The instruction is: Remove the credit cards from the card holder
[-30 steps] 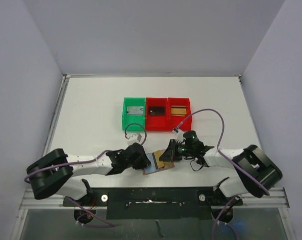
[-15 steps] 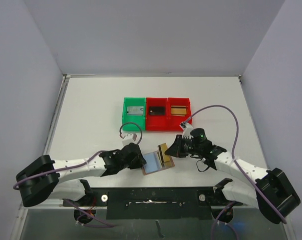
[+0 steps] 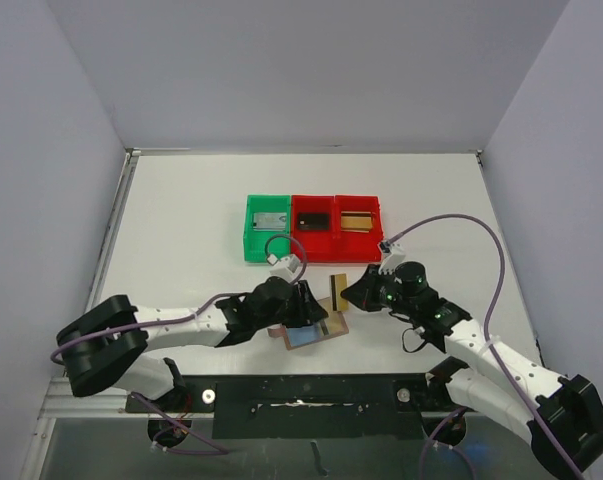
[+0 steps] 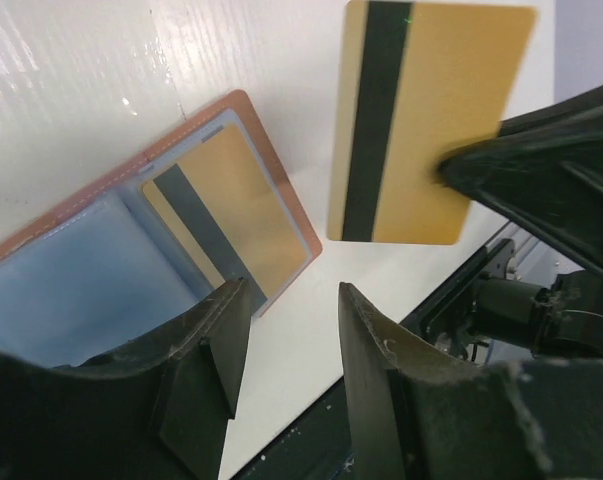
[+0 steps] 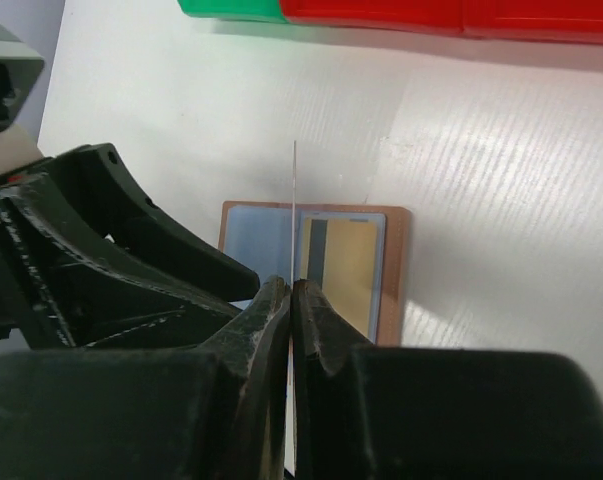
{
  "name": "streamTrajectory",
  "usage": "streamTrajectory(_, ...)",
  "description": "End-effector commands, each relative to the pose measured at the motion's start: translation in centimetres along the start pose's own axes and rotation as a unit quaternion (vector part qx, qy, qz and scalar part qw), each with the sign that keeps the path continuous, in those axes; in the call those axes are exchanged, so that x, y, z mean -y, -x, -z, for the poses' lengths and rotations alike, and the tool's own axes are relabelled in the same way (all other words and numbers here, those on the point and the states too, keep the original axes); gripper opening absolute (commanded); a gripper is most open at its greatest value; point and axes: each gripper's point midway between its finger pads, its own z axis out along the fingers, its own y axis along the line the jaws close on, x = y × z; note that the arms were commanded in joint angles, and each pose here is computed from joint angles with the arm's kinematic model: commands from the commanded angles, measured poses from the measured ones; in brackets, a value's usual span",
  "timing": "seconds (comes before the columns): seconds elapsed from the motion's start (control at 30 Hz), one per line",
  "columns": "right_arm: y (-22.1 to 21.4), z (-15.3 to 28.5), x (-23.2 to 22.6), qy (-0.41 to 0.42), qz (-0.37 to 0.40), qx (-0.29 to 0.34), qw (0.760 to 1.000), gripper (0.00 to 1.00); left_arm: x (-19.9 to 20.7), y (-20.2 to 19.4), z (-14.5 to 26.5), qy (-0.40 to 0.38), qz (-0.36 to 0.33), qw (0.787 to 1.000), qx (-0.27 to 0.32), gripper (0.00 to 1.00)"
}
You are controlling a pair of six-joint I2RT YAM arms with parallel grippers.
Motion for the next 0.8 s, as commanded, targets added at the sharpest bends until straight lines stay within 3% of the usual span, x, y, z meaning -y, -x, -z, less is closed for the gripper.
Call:
streamTrajectory(0.0,1.4,0.3,0.6,-0.010,-0.008,0.050,0.999,0.00,2.6,0.3,-1.7,-0.042,0.005,0.999,-0.006,0.37)
streamTrajectory(0.27,2.0,0.7,0.5,0.003,0.000,0.083,0.997,0.00,-3.4,-1.6,-1.1,0.059,0.018,0.998,-0.014,0.34)
streamTrajectory(0.47,4.0,1.3,-1.0,0.051,0.066,0.146,0.986,0.00,-8.4,-2.8,0.0,0.139,0.018,0.990,-0.023,0.32)
streamTrajectory(0.77,7.5,3.0,-0.1,-0.011,0.237,0.206,0.949,0.00,-6.4,-0.3,2.5,0.113,0.006,0.993,0.016,0.32)
